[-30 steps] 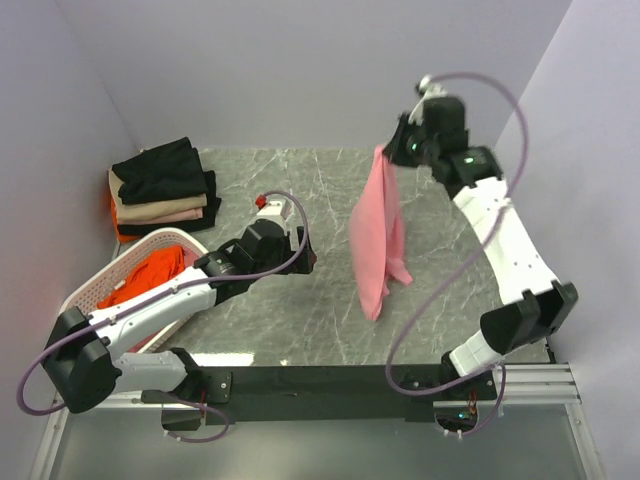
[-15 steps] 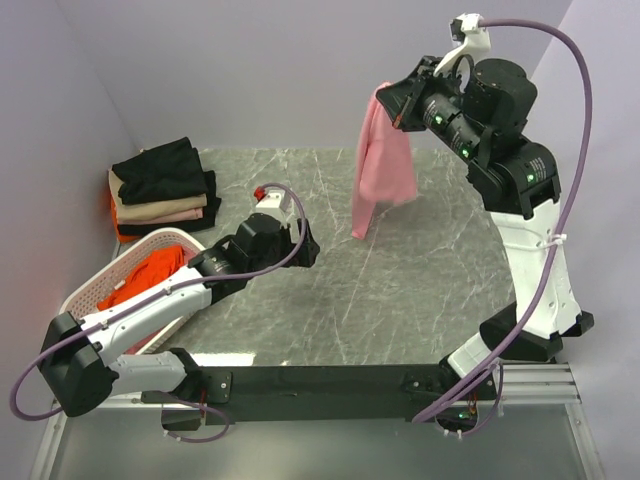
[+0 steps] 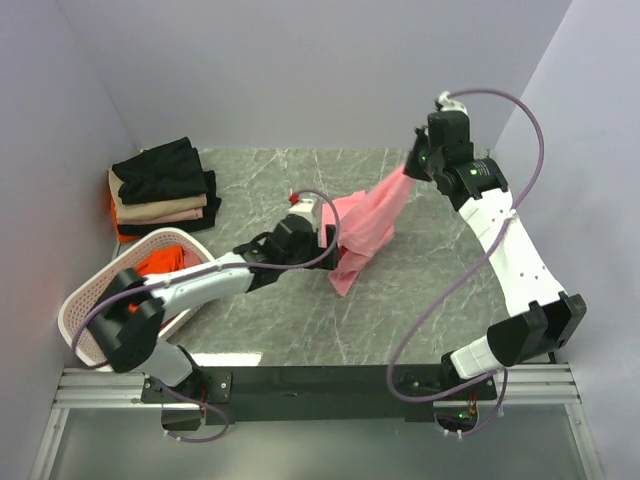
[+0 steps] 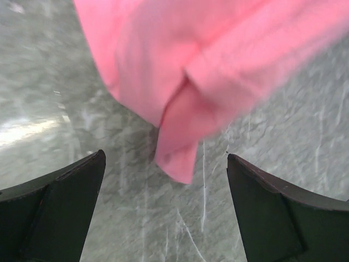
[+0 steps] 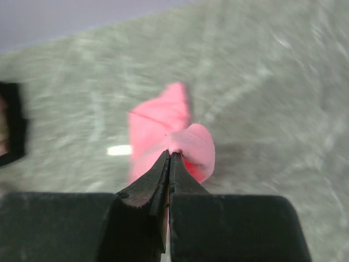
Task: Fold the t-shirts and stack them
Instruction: Flatten the tshirt out
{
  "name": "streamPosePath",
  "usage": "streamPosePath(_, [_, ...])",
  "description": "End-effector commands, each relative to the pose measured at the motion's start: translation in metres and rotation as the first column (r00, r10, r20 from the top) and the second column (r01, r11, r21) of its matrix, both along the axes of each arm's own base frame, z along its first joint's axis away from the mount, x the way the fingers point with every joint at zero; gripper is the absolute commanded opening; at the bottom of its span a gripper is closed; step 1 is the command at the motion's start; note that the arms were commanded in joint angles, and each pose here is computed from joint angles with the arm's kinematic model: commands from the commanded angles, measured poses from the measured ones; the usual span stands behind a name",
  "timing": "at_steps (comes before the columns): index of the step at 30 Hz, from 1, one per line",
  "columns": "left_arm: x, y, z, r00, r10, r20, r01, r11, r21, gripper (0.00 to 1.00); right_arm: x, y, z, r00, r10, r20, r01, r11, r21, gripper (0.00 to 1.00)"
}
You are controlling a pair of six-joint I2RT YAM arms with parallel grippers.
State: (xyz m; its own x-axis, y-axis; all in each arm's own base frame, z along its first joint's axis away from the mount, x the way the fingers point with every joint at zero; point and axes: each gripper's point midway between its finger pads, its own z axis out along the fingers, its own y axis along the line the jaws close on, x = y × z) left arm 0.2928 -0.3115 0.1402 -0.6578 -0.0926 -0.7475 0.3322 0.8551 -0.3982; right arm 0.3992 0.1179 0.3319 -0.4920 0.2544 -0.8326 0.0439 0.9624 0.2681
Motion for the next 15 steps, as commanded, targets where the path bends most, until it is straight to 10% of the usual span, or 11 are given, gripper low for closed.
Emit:
streamPosePath(1, [0.003,-0.037,0.005,0.996,-0.075,0.042,0.077,0.997,-0.032,0.99,0.004,-0.038,0.012,0.990,-0.116,0.084,0.112,0.992,0.053,0.00])
streamPosePath(15, [0.032,-0.051,-0.062,0.998,0.061,0.000,-0.061,0.990,0.125,0.99,0.001,-0.064,-0.041,0.992,-0.125,-0.011,0.126,0.991,0.050,0.00])
